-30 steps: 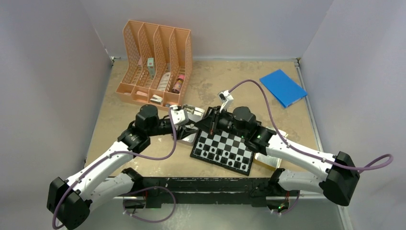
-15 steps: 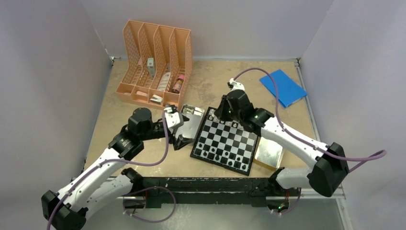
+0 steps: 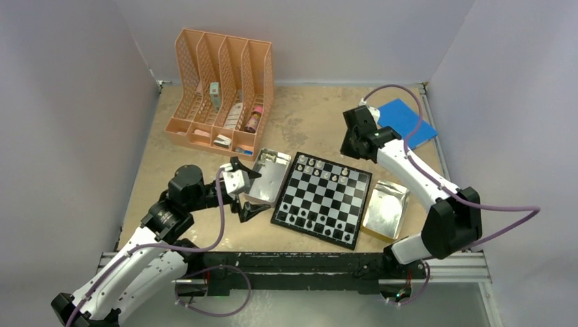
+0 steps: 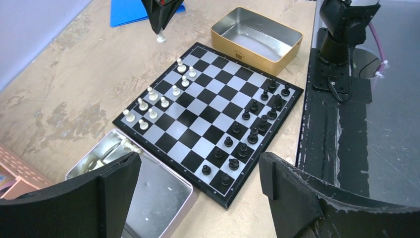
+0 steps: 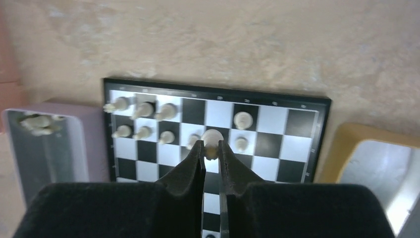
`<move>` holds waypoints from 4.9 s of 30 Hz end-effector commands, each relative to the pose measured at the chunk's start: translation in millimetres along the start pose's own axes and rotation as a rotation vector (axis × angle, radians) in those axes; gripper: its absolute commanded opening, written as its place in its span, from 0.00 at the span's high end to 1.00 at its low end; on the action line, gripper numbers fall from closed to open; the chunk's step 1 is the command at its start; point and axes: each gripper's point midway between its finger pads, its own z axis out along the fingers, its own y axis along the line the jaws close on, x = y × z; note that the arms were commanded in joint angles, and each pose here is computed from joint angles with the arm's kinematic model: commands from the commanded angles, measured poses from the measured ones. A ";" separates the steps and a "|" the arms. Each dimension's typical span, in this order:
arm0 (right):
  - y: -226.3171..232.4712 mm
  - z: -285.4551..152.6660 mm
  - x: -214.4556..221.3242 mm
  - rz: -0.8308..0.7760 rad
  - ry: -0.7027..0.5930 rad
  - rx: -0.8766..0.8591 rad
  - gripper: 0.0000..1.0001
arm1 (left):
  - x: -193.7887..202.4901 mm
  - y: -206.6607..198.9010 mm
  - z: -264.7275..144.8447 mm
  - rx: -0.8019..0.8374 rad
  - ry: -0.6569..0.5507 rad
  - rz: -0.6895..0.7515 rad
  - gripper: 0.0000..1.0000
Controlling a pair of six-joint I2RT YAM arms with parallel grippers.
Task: Set up the chess pieces on the board
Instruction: Place the chess piece on the chessboard, then pick up the chess piece from the storage box.
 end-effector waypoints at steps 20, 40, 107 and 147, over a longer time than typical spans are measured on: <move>-97.5 33.6 30.1 0.104 0.160 0.281 0.86 | -4.3 -25.1 -2.8 0.120 -0.035 -0.014 0.10; -110.0 55.4 47.5 0.093 0.211 0.303 0.86 | -0.3 -28.2 -2.4 0.135 -0.023 -0.009 0.10; 195.9 -7.6 31.8 -0.328 -0.161 -0.627 0.61 | -1.2 67.0 -40.5 -0.556 0.042 -0.337 0.11; 252.3 106.5 112.9 -0.785 -0.251 -0.671 0.63 | -16.7 73.0 -64.8 -0.638 -0.021 -0.263 0.21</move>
